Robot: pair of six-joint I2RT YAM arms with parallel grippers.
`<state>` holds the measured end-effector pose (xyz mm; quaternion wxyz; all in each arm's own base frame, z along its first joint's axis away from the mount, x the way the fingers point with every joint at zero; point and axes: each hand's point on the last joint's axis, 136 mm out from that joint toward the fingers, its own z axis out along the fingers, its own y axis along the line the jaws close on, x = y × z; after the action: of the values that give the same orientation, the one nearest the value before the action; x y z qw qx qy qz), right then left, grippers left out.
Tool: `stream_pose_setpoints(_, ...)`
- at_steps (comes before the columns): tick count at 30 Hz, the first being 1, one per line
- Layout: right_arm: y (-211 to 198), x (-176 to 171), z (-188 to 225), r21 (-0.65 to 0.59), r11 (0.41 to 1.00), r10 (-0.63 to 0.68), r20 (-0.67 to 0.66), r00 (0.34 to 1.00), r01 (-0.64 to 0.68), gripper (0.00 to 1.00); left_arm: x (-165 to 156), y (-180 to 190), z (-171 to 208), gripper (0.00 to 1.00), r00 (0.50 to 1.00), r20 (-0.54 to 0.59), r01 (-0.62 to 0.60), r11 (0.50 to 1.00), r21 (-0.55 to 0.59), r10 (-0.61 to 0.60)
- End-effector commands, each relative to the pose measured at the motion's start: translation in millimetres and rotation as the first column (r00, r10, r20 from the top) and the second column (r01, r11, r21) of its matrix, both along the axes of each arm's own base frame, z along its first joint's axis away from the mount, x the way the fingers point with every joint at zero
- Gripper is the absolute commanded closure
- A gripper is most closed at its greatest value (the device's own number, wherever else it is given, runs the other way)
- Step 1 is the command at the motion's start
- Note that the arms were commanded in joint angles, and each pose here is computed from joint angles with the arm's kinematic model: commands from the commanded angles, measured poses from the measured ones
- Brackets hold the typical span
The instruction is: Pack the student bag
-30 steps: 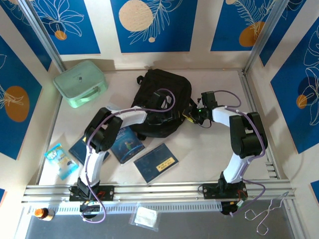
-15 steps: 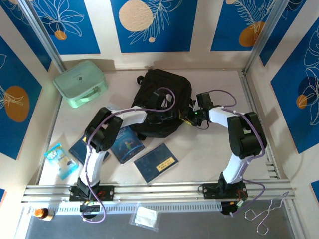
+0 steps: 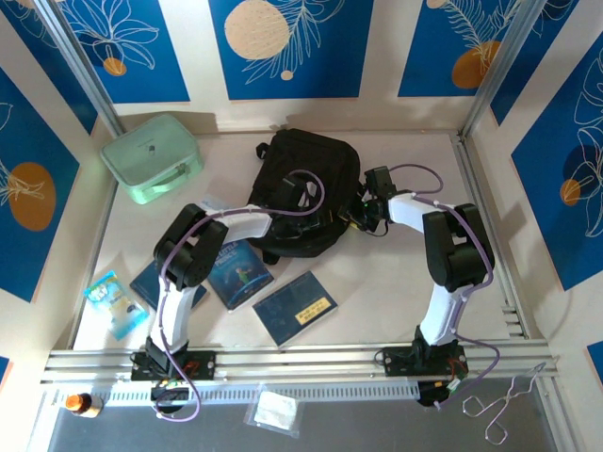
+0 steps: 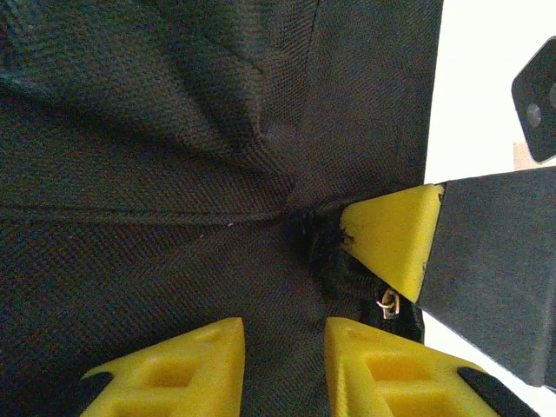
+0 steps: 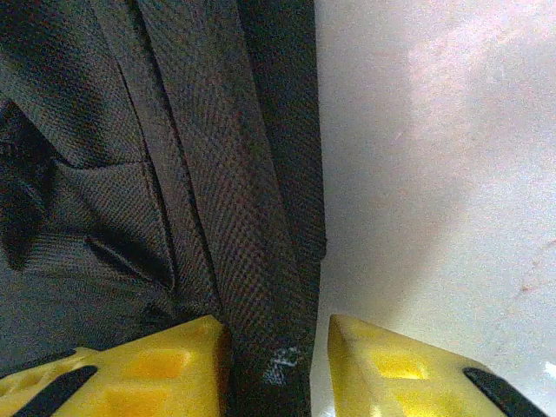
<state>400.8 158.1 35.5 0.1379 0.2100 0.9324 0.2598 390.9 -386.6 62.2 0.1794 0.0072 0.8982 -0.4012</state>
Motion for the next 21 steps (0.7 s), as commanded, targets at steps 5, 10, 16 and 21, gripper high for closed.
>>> stream_pose_setpoints(5, -11.0, -10.1, -19.4, 0.015, 0.994, -0.107, -0.117, 0.987, 0.11, 0.72, 13.5, -8.6, 19.0, 0.76, 1.0, 0.01, -0.017, 0.998, -0.065, 0.017)
stream_pose_setpoints(10, -5.5, -9.8, -18.7, 0.101, 0.987, -0.113, -0.131, 0.985, 0.127, 0.77, 18.1, -18.7, 19.0, 0.8, 1.0, -0.023, -0.019, 0.995, -0.097, 0.017)
stream_pose_setpoints(16, 1.0, -10.2, -18.2, 0.171, 0.976, -0.109, -0.142, 0.984, 0.133, 0.81, 17.5, -26.8, 8.1, 0.82, 0.996, -0.085, -0.022, 0.994, -0.108, 0.013)
stream_pose_setpoints(21, 4.7, -10.1, -15.3, 0.206, 0.97, -0.105, -0.139, 0.985, 0.132, 0.82, 14.5, -15.5, -7.0, 0.82, 0.99, -0.122, -0.074, 0.996, -0.056, 0.067)
